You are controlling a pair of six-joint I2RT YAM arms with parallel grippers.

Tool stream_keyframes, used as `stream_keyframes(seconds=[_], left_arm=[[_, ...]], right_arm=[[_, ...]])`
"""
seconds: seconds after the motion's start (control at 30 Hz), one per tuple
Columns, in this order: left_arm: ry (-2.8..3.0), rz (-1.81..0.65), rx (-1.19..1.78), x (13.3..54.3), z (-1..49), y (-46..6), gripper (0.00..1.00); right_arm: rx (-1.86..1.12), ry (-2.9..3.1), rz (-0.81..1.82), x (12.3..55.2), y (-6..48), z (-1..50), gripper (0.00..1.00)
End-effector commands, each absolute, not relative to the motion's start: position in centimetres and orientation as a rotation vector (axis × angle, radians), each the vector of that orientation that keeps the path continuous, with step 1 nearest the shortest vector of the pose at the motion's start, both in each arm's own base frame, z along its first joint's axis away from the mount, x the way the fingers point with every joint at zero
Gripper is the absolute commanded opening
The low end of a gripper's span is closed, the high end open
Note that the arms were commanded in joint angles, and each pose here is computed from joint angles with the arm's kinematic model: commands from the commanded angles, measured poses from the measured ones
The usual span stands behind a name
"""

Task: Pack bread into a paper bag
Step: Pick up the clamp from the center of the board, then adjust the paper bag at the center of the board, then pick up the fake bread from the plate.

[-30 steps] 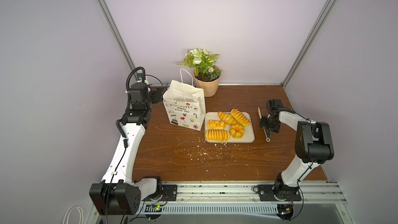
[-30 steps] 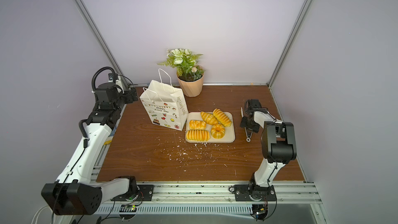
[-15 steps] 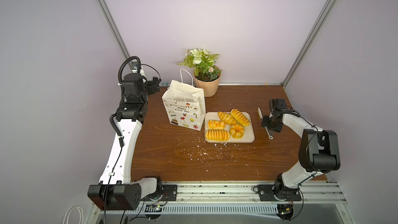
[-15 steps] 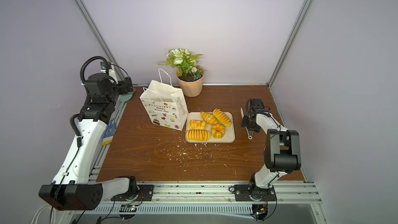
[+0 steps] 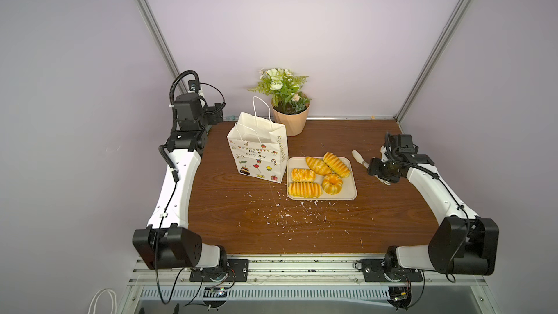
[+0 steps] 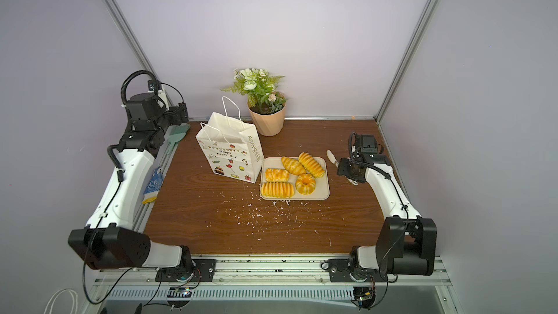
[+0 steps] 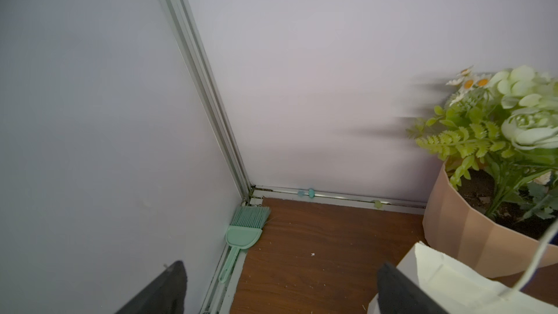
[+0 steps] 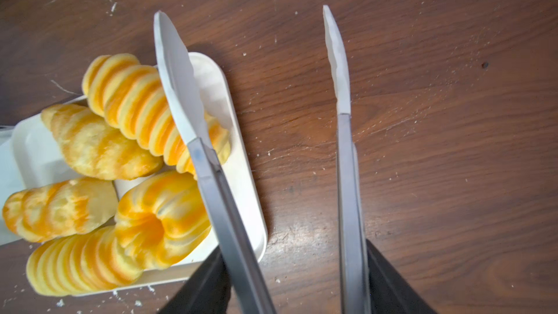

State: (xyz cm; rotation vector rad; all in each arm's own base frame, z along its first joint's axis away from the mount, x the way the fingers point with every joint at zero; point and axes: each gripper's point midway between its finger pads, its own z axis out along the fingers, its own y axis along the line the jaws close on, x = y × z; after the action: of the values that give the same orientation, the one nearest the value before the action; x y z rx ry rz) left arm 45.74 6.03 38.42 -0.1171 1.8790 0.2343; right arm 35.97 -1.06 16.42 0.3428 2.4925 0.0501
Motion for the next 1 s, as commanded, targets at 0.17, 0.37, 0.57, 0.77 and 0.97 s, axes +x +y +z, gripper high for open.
stream_keyframes(seconds=[0.17, 0.37, 0.57, 0.77, 0.97], left_arm=[[1.991, -0.034, 0.006, 50.4, 36.3, 3.1, 0.96], [2.053, -0.243, 0.11, 51.2, 34.5, 0.0, 0.97], [2.155, -0.303, 0.113, 50.2, 32.3, -0.7, 0.96], [2.201, -0.327, 0.154, 49.0, 31.8, -2.4, 0.94], [2.247, -0.401, 0.241, 48.2, 30.1, -5.4, 0.81]], right_arm=[[0.29, 2.451, 0.082, 34.8, -0.4, 19.7, 0.67], [0.3, 2.441, 0.091, 34.0, -0.3, 20.1, 0.68], [0.311, 2.441, 0.064, 33.3, -0.7, 20.3, 0.69], [0.298, 2.453, 0.078, 33.4, -0.4, 20.2, 0.69], [0.29, 2.447, 0.086, 33.7, -0.3, 20.7, 0.69]])
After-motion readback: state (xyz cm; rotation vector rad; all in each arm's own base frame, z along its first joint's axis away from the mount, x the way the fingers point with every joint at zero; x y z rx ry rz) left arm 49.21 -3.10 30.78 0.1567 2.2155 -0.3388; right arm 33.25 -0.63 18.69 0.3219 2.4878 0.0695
